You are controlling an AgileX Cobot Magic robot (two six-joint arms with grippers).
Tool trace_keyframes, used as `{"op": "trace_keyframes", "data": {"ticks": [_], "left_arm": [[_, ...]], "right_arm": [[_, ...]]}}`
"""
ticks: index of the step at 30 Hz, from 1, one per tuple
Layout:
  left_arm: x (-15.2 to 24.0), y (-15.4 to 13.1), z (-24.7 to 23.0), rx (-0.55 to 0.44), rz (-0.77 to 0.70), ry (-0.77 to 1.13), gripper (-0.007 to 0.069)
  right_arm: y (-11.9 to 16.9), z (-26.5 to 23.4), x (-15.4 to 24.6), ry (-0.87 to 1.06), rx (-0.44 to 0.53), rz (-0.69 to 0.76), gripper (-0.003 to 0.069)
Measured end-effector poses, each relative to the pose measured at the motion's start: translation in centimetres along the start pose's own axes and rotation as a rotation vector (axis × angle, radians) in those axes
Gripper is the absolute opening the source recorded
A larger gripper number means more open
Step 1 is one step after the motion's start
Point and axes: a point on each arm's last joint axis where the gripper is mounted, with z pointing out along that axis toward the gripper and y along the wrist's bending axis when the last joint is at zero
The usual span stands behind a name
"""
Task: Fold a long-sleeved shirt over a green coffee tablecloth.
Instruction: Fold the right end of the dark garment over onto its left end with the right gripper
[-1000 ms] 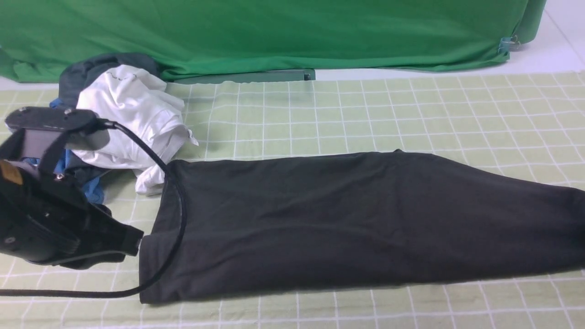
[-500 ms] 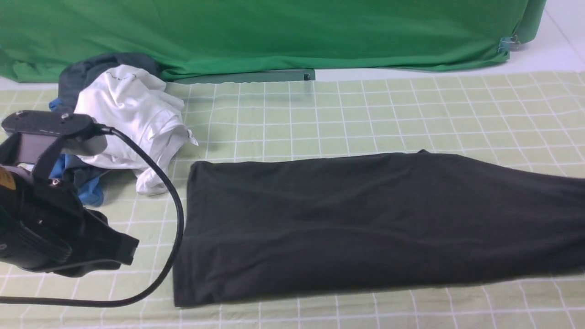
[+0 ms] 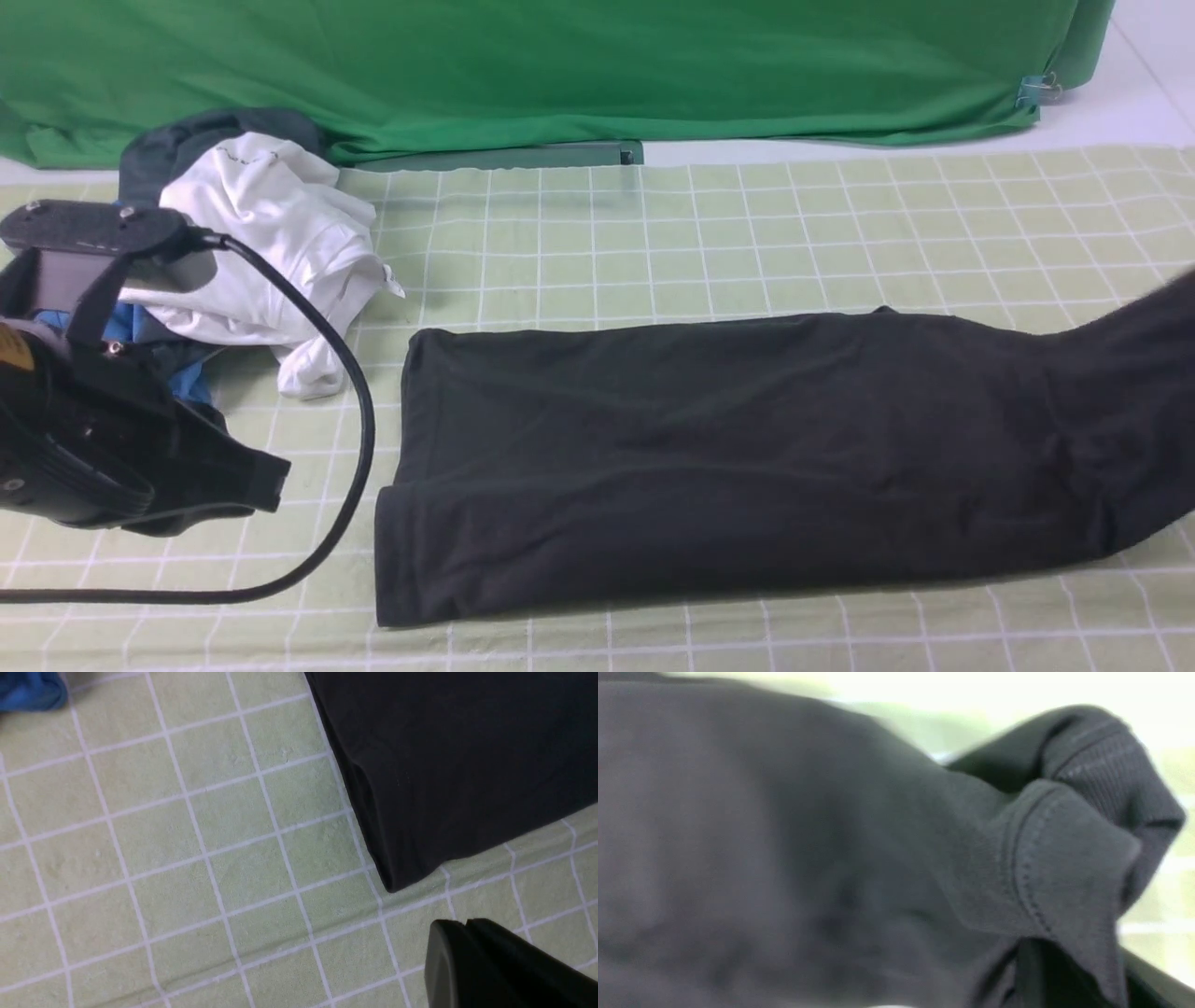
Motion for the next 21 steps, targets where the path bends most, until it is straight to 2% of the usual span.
{"op": "trace_keyframes", "data": {"ticks": [5, 7, 8, 9, 10, 16, 21], "left_arm": [[-0.1, 0.0, 0.0, -0.001, 0.000, -0.006, 0.0011], [-0.1, 0.0, 0.0, -0.001, 0.000, -0.007, 0.0011], [-0.1, 0.0, 0.0, -0.001, 0.000, -0.008, 0.0011], [-0.1, 0.0, 0.0, -0.001, 0.000, -0.008, 0.0011], [-0.1, 0.0, 0.0, -0.001, 0.000, -0.008, 0.0011], [-0.1, 0.0, 0.0, -0.001, 0.000, -0.008, 0.0011], [-0.1, 0.0, 0.0, -0.001, 0.000, -0.008, 0.0011]], "right_arm": [[7.9, -0.9, -0.5, -0.052, -0.211, -0.115, 0.0036], [9.5, -1.1, -0.7, -0.069, -0.250, -0.136, 0.0036], [12.8, -1.3, -0.8, -0.093, -0.316, -0.184, 0.0036], [13.1, -1.3, -0.9, -0.097, -0.322, -0.184, 0.0036], [15.3, -1.2, -0.9, -0.101, -0.360, -0.222, 0.0036], [24.2, 1.1, -0.1, -0.045, -0.457, -0.364, 0.0036], [30.3, 3.3, 1.3, 0.000, -0.498, -0.449, 0.0036]]}}
